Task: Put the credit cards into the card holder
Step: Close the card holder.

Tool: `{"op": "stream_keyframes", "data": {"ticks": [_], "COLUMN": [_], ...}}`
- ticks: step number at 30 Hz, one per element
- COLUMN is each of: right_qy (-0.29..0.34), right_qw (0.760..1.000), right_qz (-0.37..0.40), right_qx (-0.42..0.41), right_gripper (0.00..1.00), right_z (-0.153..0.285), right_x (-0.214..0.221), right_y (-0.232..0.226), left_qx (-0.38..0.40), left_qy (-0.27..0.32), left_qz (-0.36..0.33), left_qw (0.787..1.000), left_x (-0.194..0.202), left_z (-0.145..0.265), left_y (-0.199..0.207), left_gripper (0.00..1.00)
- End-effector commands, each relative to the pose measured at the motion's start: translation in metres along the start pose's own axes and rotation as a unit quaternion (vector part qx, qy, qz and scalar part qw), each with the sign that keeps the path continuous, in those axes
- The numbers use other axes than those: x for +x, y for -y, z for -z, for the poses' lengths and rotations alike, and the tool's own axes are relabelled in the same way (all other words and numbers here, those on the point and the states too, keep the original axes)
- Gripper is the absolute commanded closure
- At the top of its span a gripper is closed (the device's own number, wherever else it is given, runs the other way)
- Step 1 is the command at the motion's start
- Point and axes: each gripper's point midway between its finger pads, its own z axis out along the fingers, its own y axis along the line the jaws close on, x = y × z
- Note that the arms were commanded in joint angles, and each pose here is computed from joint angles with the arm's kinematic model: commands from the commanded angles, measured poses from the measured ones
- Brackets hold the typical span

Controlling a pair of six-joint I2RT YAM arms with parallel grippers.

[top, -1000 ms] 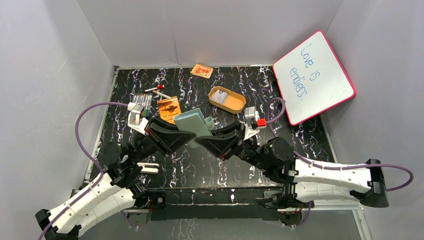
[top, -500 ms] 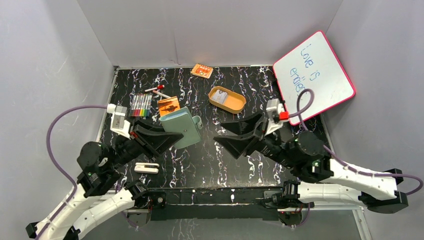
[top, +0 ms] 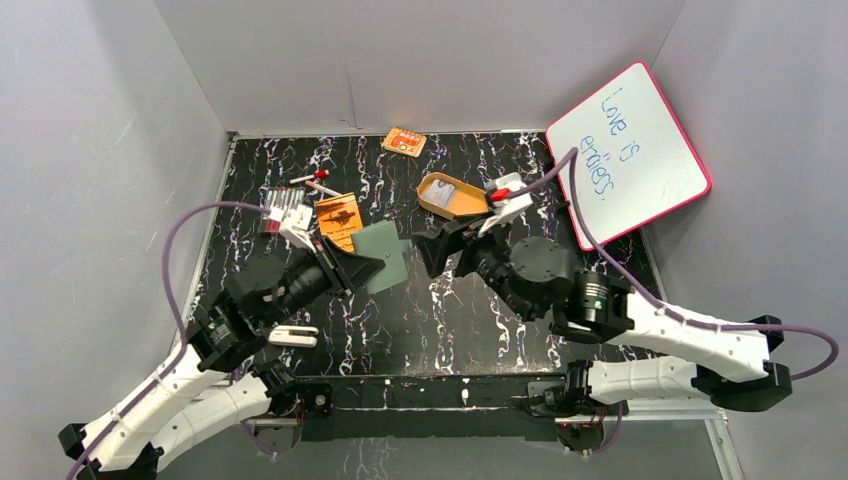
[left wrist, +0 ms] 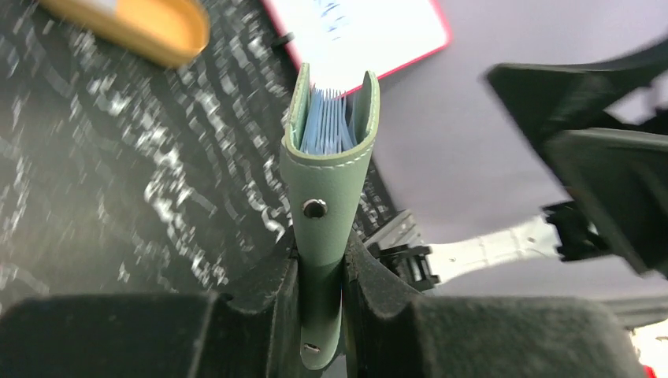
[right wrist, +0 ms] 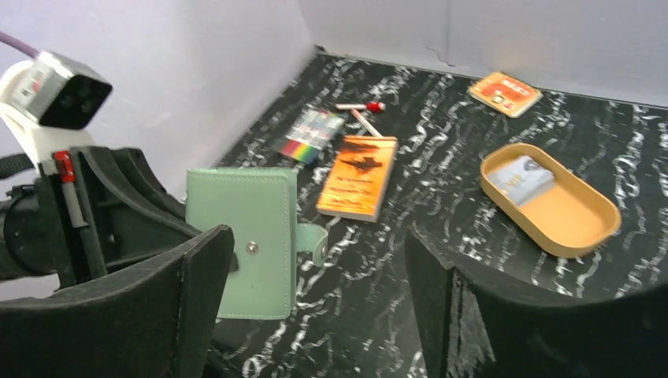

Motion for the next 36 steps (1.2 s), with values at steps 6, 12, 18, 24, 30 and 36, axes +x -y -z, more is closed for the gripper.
{"op": "stream_keyframes", "data": {"ticks": [6,12,18,24,30,36], "right_qy": [-0.027,-0.178,-0.148,-0.169,-0.117,-0.129], "right_qw": [0.999,0.977,0.969,0.974,0.986,0.982], "right_qz": [0.005,-0.097,-0.143,-0.105,-0.118,-0.098], "right_qx": [0.043,0.064,0.134,0.109,0.021,-0.092], "right_gripper": [0.01,0.01,0.01,0.01,0.18,0.23], "right_z": [-0.048,-0.085,-0.072,-0.052,-0.032,-0.016], "right_x": [-0.009,0.047,0.060,0.075,0.066,0.062], "right_y": [0.046,0.113,0.137,0.141,0.116,0.079], "left_qx": [-0.108,-0.103,-0.102,-0.068,-0.025,-0.014], "left_qy": [0.076,0.065,0.057,0.047,0.016,-0.002], "left_qz": [0.132,0.114,0.116,0.122,0.109,0.115], "left_qw": [0.982,0.986,0.986,0.989,0.994,0.993], "left_x": [0.001,0.000,0.015,0.027,0.045,0.053], "left_z": [0.006,-0.003,-0.007,-0.018,-0.027,-0.030], "left_y": [-0.055,-0.049,-0.061,-0.058,-0.051,-0.048], "left_gripper": [1.00,1.00,1.00,1.00,1.00,1.00]}}
